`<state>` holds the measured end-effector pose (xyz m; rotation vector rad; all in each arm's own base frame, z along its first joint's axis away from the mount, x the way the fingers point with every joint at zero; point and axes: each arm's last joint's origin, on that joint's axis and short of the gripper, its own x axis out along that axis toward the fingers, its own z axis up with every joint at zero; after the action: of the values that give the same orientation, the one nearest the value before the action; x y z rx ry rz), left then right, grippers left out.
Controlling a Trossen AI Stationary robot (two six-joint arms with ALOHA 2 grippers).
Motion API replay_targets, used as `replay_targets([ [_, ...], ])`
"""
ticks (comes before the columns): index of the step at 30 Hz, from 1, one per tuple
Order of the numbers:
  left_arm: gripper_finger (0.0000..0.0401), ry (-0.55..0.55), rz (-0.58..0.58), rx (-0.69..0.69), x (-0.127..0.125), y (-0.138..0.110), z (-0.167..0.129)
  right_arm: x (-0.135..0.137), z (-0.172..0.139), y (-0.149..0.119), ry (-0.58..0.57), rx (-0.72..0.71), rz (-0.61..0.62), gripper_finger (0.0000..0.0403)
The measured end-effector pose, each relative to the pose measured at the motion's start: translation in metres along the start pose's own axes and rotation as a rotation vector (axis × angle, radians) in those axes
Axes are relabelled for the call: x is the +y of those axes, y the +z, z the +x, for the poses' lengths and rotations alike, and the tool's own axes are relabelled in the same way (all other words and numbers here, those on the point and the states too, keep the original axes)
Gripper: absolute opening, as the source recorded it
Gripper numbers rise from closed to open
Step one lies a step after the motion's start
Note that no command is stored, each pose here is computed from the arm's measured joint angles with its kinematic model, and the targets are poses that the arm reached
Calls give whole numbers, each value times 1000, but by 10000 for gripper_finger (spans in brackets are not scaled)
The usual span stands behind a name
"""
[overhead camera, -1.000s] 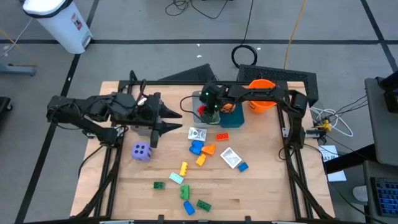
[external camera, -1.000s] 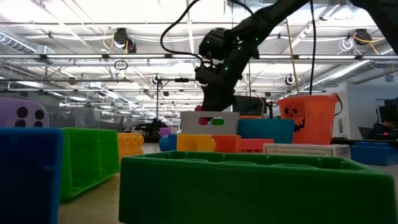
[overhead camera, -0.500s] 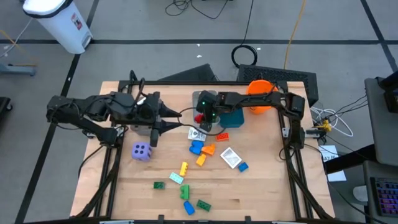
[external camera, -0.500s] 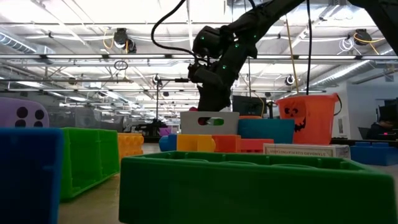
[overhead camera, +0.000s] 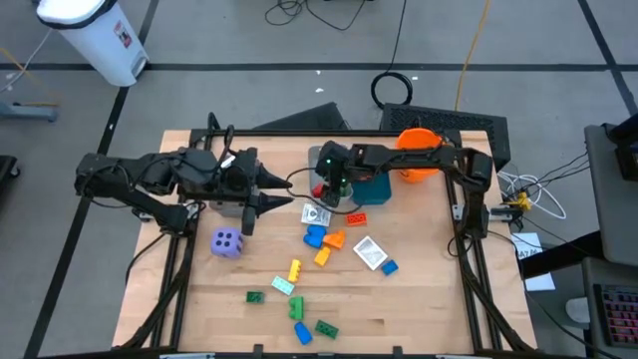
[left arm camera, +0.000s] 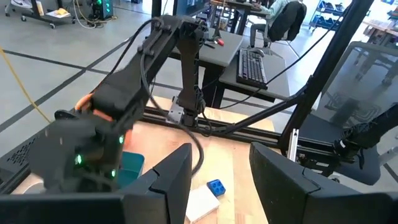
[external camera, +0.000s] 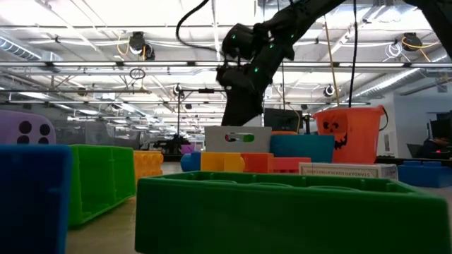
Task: Pick & Place Toys
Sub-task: Put the green game piece into the gray bin
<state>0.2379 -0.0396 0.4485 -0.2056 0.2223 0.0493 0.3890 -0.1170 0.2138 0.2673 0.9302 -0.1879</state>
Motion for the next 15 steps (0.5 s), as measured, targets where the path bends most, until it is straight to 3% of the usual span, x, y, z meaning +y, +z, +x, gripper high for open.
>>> replay_targets([
  [9,170,-2,-1,19,-1,-2,0,13,-76,20,18,-216,-27,231],
  [15,170,-15,-32,119,-8,-14,-3,35,-130,25,75,-371,-3,227],
])
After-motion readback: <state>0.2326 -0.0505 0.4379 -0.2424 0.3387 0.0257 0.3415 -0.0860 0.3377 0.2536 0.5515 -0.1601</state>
